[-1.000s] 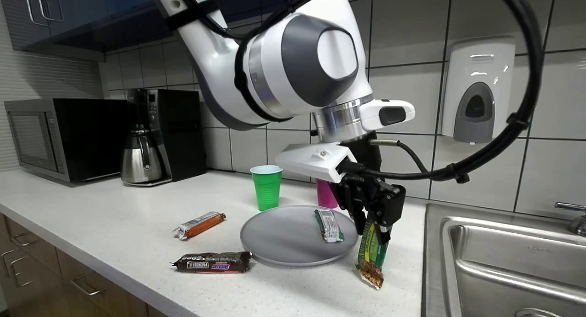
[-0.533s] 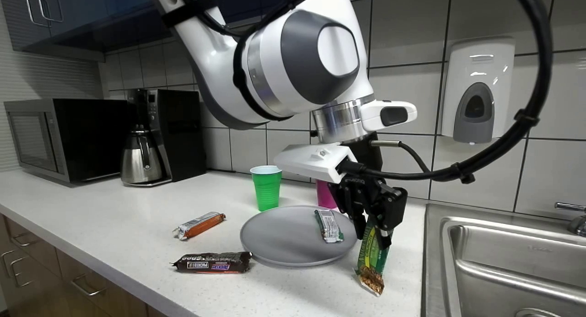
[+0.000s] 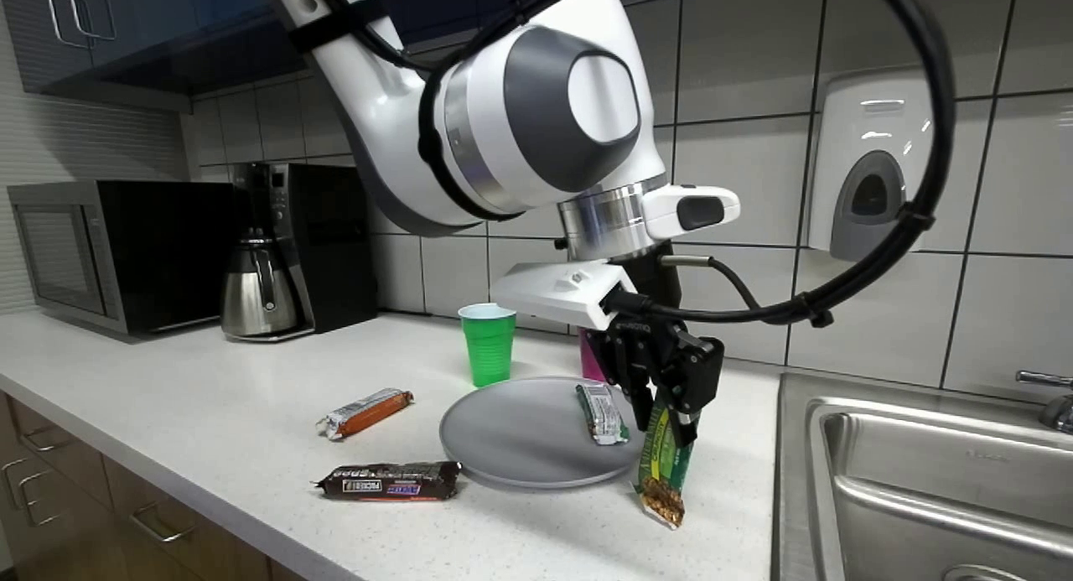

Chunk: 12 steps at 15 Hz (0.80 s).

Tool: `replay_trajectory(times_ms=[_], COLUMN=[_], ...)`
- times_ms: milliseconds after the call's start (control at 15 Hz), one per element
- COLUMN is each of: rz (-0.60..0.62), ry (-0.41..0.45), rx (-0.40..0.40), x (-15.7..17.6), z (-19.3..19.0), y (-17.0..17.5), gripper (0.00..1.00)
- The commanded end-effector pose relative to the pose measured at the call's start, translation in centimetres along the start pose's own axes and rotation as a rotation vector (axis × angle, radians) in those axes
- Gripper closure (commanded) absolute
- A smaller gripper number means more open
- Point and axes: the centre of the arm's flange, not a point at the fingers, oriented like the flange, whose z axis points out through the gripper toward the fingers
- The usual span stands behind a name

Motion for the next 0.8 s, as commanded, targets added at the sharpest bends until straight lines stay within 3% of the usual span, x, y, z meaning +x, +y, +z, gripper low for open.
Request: replay_trajectory(times_ms=[0, 733], rz=[-0.023, -0.091], ry=[0.013, 0.108], rx=[0.015, 0.104], x=[-0.1, 0.9], z=[-1.7, -7.3], y=[-1.7, -6.2], gripper=[0.81, 0.81])
